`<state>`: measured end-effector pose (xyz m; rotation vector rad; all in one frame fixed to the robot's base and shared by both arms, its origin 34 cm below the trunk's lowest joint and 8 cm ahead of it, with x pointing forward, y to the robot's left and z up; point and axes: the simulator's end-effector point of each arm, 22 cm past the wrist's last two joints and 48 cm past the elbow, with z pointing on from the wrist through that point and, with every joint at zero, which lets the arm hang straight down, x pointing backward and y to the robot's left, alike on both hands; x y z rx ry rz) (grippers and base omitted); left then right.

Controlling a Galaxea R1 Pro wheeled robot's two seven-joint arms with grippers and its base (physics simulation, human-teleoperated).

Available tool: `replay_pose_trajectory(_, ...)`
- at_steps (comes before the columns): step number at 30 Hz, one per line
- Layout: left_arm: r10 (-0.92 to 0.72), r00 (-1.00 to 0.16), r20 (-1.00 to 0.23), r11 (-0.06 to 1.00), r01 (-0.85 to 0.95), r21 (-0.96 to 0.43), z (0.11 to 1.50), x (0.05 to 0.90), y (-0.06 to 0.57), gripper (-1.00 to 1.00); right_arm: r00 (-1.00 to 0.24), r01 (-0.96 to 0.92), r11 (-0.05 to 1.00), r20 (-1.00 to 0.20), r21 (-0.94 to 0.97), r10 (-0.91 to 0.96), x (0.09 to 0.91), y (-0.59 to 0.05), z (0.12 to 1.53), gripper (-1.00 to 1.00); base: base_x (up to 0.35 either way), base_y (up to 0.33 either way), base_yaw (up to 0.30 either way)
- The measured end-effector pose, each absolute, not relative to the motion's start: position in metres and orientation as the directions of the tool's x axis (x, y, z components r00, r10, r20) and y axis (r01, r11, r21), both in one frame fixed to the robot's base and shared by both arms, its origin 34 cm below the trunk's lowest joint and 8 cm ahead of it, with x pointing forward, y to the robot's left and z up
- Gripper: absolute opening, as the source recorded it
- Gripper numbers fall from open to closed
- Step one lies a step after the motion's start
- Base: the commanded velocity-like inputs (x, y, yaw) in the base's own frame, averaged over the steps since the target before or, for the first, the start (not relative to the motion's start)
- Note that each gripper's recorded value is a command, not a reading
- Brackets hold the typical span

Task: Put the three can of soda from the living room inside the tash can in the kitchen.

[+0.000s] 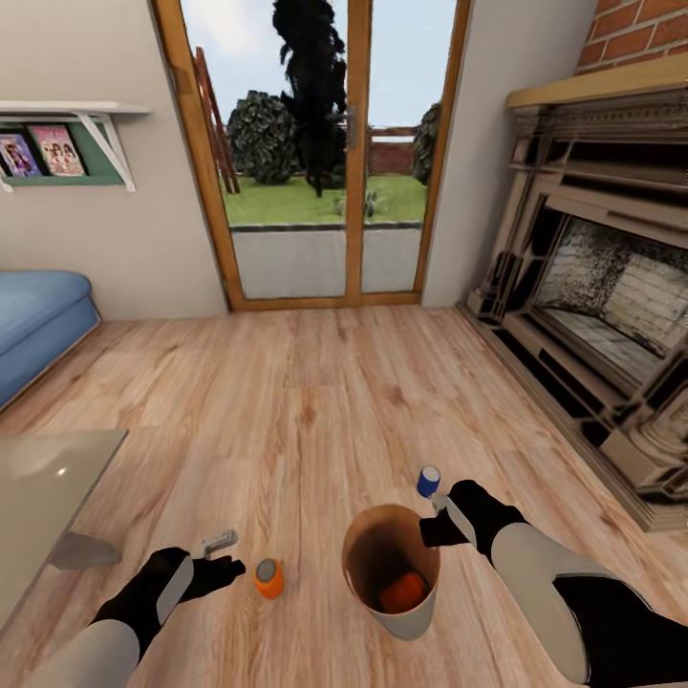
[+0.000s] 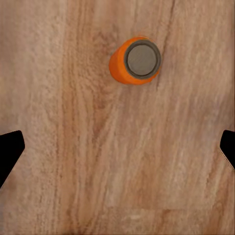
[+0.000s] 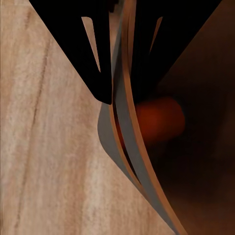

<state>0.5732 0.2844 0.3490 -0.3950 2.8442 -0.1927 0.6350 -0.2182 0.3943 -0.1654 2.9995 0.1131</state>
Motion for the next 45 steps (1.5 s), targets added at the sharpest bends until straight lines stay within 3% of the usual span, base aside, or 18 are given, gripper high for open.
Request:
replay_pose_trajectory(12,-0.284,-0.931,-0.228,0.954,-0.252,-0.16,0.343,0.5696,0.2849,1.0,-0.986,-0.115,0.991,-0.125,0.069,-0.106,0.6319,-0.2182,0.3876,-1.0,0.113,0.078,-0.196)
replay_pose_trajectory(22,-0.285,-0.931,-0.228,0.955,-0.253,-0.157,0.3425,0.5697,0.2856,1.0,-0.987,-0.115,0.991,-0.122,0.07,-0.106,0.6311,-0.2179,0.3863,-1.0,0.018,0.015,-0.029)
replay_pose_trajectory(45,-0.286,-0.929,-0.235,0.954,-0.254,-0.157,0.3409,0.5702,0.2862,1.0,-0.988,-0.113,0.991,-0.119,0.074,-0.103,0.63,-0.2173,0.3845,-1.0,0.163,0.105,-0.088)
